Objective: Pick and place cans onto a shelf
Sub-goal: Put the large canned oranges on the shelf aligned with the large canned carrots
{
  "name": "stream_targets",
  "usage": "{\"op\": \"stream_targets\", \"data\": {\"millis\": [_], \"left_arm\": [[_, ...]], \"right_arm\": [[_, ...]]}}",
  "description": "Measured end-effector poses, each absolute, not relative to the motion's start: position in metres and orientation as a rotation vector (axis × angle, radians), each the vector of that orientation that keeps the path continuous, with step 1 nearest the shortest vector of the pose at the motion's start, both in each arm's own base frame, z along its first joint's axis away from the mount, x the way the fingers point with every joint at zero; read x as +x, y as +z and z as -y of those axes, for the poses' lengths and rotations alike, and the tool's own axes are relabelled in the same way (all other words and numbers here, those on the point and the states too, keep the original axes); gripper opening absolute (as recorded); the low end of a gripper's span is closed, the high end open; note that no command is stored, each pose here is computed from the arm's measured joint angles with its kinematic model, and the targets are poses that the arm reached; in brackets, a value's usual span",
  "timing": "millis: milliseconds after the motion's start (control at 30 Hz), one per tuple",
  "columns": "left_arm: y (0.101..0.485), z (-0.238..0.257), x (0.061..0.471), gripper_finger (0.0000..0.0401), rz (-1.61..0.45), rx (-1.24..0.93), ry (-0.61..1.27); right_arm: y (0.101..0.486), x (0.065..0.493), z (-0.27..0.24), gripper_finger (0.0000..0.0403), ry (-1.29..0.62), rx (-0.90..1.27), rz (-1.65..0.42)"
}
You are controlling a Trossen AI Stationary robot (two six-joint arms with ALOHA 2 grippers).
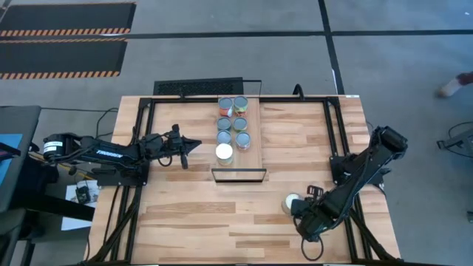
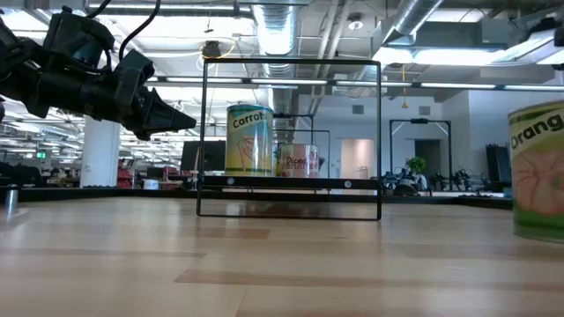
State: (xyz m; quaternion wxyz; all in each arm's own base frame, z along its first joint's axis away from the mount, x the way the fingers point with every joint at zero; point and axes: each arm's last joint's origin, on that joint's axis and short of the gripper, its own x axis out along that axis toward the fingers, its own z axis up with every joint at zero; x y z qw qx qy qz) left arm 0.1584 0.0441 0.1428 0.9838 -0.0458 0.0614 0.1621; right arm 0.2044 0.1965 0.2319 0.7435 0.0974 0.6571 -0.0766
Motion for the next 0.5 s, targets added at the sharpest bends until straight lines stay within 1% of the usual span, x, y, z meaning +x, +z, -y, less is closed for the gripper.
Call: {"op": "stream_targets", "data": {"millis": [133,233,300,500], "left_arm": [[0.143,-0.044,0.158,0.0002,-0.127,-0.092,0.327],[0.142,-0.044,0.158,0.0002,-0.129,-0.092,0.334],[0.142,-0.044,0.158,0.0002,-0.129,-0.092,0.334],[0.142,-0.044,0.158,0.0002,-0.136,-0.087,0.334]], "right_arm": [[0.244,0.203,-0.196,0.0189,-0.198,0.169,-1.415],[0.252,0.206,-0.195,0.0185,-0.182,0.099,-1.359],[0.253,0.209,-0.193,0.0181,-0.16,0.049,-1.342],[0.242,0.219,-0.191,0.0168,-0.102,-0.08,-1.385]]}}
